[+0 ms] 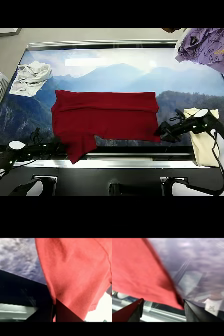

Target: Fold the clothes and pants, and hang the long-sleeved shirts on hangers.

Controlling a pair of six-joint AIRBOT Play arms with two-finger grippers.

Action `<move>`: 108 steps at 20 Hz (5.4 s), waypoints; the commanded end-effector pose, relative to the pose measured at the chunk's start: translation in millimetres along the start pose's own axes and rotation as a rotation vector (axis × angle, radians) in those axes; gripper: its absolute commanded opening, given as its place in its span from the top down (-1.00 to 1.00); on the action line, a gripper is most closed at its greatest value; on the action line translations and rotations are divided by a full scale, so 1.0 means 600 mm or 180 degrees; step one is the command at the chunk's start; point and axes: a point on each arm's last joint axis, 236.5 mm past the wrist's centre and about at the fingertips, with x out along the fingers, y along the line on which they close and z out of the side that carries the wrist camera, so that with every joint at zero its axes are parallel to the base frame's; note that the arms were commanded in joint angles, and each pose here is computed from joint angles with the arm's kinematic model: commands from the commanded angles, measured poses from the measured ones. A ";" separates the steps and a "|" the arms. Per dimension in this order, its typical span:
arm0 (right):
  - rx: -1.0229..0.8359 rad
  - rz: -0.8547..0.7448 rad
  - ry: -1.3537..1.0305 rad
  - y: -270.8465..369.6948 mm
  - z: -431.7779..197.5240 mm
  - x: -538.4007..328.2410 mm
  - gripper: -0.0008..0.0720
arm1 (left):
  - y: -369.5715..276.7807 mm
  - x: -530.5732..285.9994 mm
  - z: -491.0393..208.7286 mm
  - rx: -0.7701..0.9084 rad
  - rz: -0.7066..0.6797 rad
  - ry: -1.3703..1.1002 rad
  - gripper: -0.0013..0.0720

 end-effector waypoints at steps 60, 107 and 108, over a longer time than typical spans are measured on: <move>-0.0052 0.0502 -0.0852 0.040 0.255 -0.146 -0.81 | -0.325 -0.157 0.425 0.1836 0.0727 -0.0685 -0.90; -0.0324 -0.0922 -0.1529 0.181 0.084 -0.429 0.90 | -0.696 0.447 -0.215 0.0809 -0.1262 0.1228 0.92; -0.0315 -0.0947 -0.1550 0.178 0.086 -0.431 0.90 | -0.700 0.437 -0.206 0.0851 -0.1286 0.1222 0.93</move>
